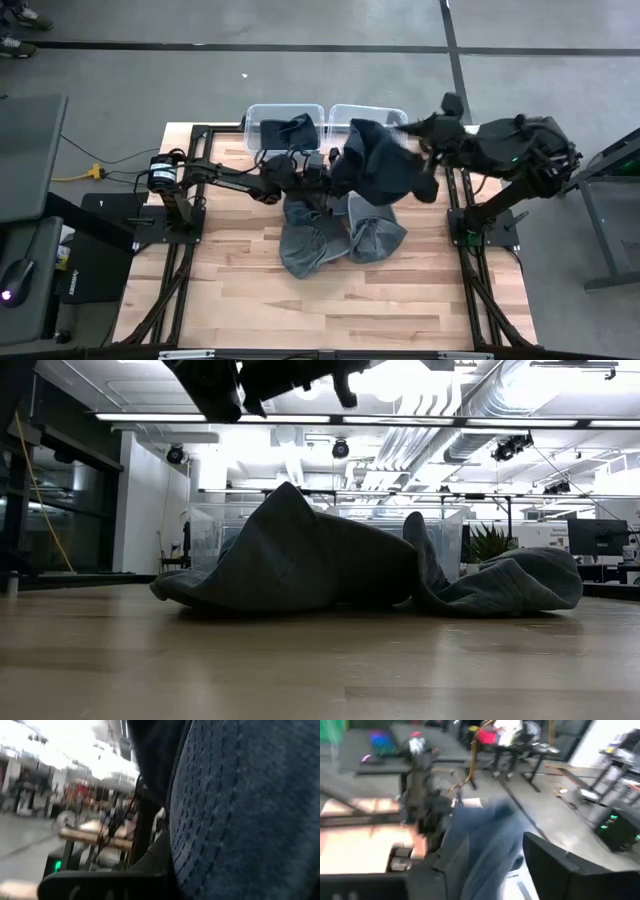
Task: Pick and place caps into container
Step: Put the bottom dark blue cap into the left transparent container
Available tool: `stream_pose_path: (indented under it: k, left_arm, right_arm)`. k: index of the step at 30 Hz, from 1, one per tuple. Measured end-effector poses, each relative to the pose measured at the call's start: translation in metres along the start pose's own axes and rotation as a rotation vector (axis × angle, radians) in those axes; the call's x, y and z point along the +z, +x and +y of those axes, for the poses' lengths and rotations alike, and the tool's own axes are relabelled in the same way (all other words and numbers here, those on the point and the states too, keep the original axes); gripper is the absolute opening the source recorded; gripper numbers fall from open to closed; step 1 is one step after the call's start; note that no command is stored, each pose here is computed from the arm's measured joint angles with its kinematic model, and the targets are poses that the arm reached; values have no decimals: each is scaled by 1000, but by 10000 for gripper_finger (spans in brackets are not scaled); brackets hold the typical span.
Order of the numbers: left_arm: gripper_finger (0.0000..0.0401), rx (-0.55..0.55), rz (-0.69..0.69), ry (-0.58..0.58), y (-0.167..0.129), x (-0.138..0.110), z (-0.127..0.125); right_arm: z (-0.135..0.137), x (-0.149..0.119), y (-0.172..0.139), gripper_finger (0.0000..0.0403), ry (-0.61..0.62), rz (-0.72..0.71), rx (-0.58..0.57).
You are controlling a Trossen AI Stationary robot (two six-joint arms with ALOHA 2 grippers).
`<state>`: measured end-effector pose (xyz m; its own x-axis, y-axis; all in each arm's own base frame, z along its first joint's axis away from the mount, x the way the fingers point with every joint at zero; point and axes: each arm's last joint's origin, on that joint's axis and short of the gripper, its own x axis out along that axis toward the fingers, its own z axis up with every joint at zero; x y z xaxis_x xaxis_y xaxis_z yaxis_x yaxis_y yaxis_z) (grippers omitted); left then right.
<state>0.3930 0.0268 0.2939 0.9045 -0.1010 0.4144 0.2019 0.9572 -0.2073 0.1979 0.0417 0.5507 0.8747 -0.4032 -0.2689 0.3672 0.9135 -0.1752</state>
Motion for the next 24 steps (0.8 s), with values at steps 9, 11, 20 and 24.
stream_pose_path:
  k: [9,11,20,24]
  left_arm:
    - [8,74,184,1,-8,4,24]
    - [8,93,252,7,-11,7,29]
    - [8,144,514,74,-42,48,40]
    - [8,179,623,104,-64,70,41]
  right_arm:
    - [-18,-13,-18,220,52,82,-35]
    - [-22,-20,-18,220,47,135,-77]
    - [-30,-30,10,221,6,284,-196]
    - [-36,-34,29,221,-16,349,-256]
